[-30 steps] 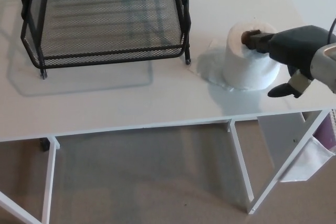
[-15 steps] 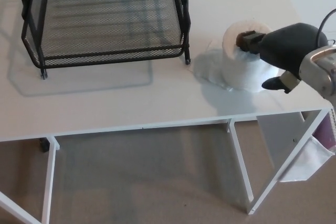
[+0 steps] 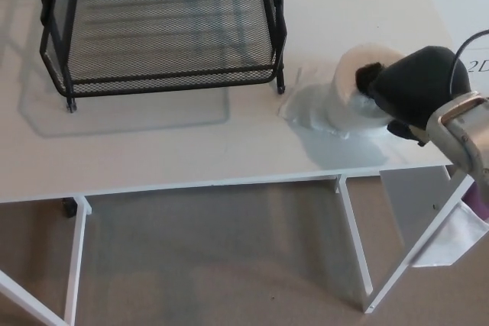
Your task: The robot walks towards a desk on which a file tray is kept in the middle and a toilet paper roll is kept on its right. The robot uses its right hand to hook on finger in the gap of the roll and grabs it, lifts it and places it on the tray.
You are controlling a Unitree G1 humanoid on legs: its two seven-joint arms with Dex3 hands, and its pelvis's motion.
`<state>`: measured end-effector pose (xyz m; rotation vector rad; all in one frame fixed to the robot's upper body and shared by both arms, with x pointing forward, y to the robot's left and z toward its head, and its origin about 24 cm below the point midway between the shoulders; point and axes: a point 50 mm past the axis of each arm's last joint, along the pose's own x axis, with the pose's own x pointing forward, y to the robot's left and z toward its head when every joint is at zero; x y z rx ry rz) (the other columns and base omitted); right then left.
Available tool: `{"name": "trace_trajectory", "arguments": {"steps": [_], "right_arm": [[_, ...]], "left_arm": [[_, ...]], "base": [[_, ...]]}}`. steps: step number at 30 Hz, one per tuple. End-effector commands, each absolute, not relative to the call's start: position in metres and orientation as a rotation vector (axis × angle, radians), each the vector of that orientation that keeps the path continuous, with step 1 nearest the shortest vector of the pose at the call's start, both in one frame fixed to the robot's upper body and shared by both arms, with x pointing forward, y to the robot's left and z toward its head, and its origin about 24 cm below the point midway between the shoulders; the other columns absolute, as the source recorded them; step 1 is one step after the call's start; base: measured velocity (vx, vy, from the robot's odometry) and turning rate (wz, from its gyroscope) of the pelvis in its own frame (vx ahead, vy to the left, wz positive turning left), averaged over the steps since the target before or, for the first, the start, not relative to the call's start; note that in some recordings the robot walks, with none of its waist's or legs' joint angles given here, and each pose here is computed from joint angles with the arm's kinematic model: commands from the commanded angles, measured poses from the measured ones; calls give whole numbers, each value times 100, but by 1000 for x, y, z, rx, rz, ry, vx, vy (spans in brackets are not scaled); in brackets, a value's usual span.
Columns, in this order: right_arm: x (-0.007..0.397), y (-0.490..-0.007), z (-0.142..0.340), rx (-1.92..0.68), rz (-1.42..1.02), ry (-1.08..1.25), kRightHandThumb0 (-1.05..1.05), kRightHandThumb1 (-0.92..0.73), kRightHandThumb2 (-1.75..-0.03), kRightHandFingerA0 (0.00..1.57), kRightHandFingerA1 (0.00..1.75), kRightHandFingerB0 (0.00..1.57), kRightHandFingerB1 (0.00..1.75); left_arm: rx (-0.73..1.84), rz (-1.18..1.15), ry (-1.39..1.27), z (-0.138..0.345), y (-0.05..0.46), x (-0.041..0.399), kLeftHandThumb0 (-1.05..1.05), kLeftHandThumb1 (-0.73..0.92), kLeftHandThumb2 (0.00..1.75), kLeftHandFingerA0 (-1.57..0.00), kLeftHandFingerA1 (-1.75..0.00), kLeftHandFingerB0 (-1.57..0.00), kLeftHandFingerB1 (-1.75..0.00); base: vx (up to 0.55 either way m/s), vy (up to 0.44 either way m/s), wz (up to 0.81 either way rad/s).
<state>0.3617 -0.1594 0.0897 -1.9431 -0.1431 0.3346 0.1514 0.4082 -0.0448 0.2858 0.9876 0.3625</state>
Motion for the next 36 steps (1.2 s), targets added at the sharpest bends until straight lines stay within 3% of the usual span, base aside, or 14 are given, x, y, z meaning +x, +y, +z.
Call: {"name": "trace_trajectory", "arguments": {"steps": [1, 2, 5, 6, 7, 8, 14, 15, 18, 26, 27, 28, 29, 36], "right_arm": [[350, -174, 60, -1983, 336, -68, -33, -73, -63, 84, 175, 69, 123], [348, -175, 57, -1969, 306, -96, -41, -54, -97, 115, 134, 75, 108], [345, -179, 59, -1925, 236, -193, -47, -55, -96, 118, 140, 84, 120], [346, -180, 61, -1913, 237, -178, -36, -76, -67, 88, 175, 65, 148], [347, -182, 63, -1879, 236, -191, -41, -58, -99, 118, 137, 80, 113], [348, -183, 65, -1855, 222, -205, -33, -72, -71, 91, 175, 71, 141], [357, -191, 103, -1624, 65, -194, -29, -70, -66, 81, 175, 65, 152], [360, -192, 112, -1595, 43, -203, -30, -70, -65, 83, 173, 68, 144], [368, -193, 147, -1569, -1, -253, -35, -71, -64, 83, 170, 74, 115], [373, -187, 207, -1491, -83, -396, -40, -49, -91, 114, 135, 76, 92], [374, -180, 225, -1461, -102, -437, -29, -66, -68, 84, 175, 70, 127], [374, -174, 240, -1446, -122, -467, -29, -68, -70, 82, 175, 67, 143], [374, -168, 252, -1448, -128, -503, -39, -52, -96, 111, 131, 79, 106], [374, -127, 290, -1397, -70, -634, -25, -60, -78, 85, 175, 71, 150]], "left_arm": [[317, 358, 965, -42, 409, 155, -105, 77, 131, -29, -82, 0, -61], [325, 350, 967, -42, 409, 155, -105, 73, 113, -16, -77, 0, -63], [336, 352, 965, -42, 409, 154, -105, 72, 117, -19, -78, -2, -66], [335, 351, 964, -42, 409, 155, -105, 72, 117, -20, -79, -2, -66], [332, 349, 963, -42, 409, 154, -105, 72, 116, -18, -78, -2, -66], [333, 346, 963, -43, 408, 154, -105, 73, 114, -19, -78, -3, -67], [327, 342, 964, -43, 408, 153, -105, 72, 112, -18, -78, -3, -67], [328, 346, 966, -43, 408, 153, -105, 92, 87, -17, -86, 0, -76], [322, 353, 970, -46, 407, 152, -105, 73, 112, -21, -79, -3, -69], [305, 366, 979, -46, 408, 149, -105, 92, 87, -19, -86, 0, -74], [282, 376, 967, -46, 408, 149, -105, 77, 131, -24, -80, 0, -62], [269, 383, 962, -47, 408, 149, -105, 77, 131, -23, -80, 0, -62], [283, 372, 967, -46, 408, 149, -105, 77, 131, -28, -82, 0, -63], [297, 369, 970, -45, 409, 149, -105, 77, 132, -26, -80, 0, -64]], "base": [[0, 0, 0], [0, 0, 0], [0, 0, 0], [0, 0, 0], [0, 0, 0], [0, 0, 0], [0, 0, 0], [0, 0, 0], [0, 0, 0], [0, 0, 0], [0, 0, 0], [0, 0, 0], [0, 0, 0], [0, 0, 0]]}}
